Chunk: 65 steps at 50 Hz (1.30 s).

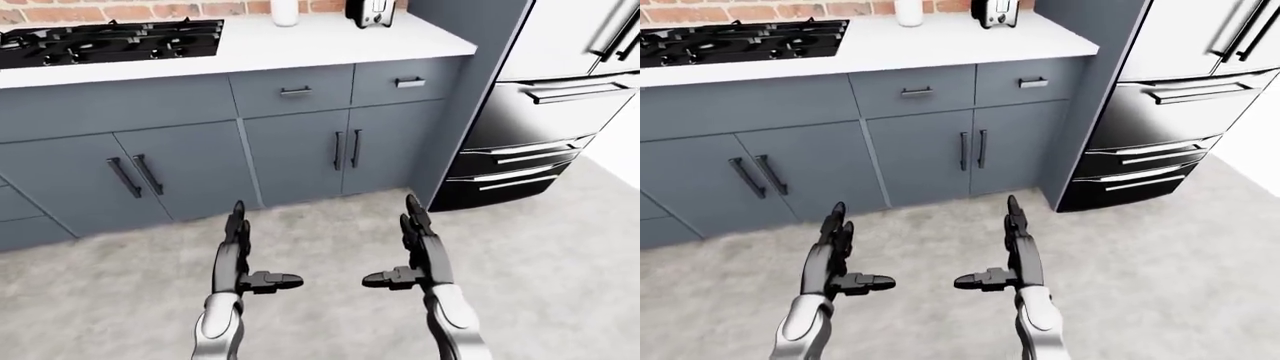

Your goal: Navigate to the shelves.

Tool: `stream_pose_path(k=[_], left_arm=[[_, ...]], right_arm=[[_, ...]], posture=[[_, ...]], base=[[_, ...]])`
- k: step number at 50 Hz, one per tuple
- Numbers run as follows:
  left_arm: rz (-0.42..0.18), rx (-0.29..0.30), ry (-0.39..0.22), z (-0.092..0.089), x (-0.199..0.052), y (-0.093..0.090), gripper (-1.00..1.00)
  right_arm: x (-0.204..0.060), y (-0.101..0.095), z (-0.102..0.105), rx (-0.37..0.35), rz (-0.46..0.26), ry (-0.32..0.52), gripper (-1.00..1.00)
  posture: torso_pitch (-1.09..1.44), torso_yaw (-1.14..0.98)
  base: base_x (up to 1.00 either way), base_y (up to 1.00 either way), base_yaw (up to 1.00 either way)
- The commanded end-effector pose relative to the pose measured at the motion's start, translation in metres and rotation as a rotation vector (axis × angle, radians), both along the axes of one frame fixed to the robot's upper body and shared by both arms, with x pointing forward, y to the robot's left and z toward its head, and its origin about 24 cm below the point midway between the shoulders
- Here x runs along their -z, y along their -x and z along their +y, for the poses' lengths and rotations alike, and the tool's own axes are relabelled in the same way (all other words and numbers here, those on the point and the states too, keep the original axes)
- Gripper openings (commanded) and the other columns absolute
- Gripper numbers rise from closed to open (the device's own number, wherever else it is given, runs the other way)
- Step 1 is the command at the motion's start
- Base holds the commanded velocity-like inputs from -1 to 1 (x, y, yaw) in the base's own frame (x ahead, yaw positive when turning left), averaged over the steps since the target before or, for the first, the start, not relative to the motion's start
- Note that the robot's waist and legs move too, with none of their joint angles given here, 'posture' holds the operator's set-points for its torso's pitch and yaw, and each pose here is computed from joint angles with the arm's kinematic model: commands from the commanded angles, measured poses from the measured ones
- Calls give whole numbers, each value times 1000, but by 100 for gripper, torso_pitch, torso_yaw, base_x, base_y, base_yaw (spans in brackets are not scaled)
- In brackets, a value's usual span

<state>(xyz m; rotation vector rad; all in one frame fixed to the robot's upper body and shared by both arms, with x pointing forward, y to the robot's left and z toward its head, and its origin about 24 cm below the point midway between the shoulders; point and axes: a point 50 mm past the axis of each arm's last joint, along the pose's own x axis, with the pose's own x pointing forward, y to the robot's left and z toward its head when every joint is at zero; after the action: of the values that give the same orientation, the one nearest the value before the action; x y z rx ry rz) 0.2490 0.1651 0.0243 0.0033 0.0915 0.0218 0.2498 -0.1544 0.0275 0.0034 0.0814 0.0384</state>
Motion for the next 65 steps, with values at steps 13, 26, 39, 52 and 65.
stream_pose_path(k=[13,26,39,52,65], left_arm=[[-92,22,3,-5,-17,-5,100],[-92,22,3,-5,-17,-5,100],[-92,22,3,-5,-17,-5,100],[-92,22,3,-5,-17,-5,100],[-92,22,3,-5,-17,-5,100]], right_arm=[[-17,-4,-3,9,-87,7,100],[-16,-4,-3,10,-86,6,100],[-17,-5,-3,12,-85,4,100],[-17,-3,-3,11,-86,4,100],[-18,-3,-3,10,-91,5,100]], posture=[[0,0],[0,0],[0,0],[0,0],[0,0]], base=[[0,-37,0],[0,-38,0],[0,-39,0],[0,-40,0],[0,-40,0]])
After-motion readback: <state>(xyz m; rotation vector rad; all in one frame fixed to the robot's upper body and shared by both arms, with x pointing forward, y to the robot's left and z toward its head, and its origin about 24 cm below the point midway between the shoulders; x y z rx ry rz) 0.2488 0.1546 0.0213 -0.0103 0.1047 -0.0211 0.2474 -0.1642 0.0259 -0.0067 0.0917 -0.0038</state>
